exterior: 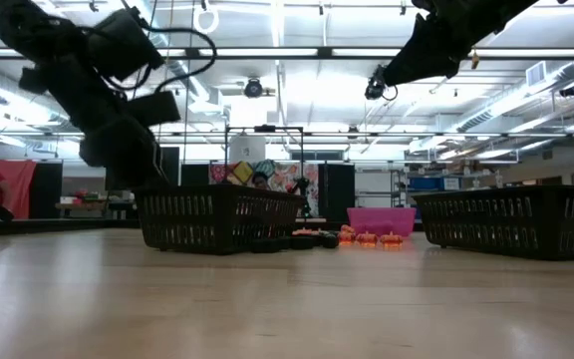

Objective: Sort Halloween decoration
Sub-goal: Put the white skull toy into the pink container

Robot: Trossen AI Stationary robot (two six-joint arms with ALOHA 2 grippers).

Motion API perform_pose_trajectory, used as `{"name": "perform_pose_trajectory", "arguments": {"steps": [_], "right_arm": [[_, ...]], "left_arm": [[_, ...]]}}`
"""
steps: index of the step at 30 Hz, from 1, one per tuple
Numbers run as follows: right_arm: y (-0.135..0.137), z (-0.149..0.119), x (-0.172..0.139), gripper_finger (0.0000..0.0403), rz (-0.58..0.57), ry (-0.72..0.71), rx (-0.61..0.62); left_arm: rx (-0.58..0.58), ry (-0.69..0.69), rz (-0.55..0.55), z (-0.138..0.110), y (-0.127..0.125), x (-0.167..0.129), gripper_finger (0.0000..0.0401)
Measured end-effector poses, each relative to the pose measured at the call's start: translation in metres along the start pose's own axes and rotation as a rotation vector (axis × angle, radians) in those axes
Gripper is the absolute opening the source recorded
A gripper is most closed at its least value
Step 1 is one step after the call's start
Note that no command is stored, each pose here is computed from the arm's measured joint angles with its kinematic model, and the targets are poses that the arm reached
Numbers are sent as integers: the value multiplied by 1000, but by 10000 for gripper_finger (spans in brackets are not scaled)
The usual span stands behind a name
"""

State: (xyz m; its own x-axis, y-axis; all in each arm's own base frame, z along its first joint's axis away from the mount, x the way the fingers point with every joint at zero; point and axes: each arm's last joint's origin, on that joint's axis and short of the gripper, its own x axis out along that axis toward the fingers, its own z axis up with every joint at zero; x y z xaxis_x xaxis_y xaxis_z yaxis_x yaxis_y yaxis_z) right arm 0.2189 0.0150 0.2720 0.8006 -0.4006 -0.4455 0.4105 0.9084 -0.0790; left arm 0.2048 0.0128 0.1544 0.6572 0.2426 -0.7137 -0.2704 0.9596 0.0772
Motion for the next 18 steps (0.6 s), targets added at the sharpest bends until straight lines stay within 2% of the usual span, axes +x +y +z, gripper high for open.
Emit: {"name": "perform_pose_trajectory", "arguments": {"steps": [4, 14, 18], "right_arm": [[0, 0, 0, 141, 0, 0, 0], [8, -3, 12, 141, 31, 20, -38], [11, -7, 20, 141, 29, 49, -65]], "left_arm": [[13, -29, -12, 3, 0, -10, 117], [70, -19, -30, 1, -6, -10, 118], [63, -21, -37, 1, -9, -11, 137]]}}
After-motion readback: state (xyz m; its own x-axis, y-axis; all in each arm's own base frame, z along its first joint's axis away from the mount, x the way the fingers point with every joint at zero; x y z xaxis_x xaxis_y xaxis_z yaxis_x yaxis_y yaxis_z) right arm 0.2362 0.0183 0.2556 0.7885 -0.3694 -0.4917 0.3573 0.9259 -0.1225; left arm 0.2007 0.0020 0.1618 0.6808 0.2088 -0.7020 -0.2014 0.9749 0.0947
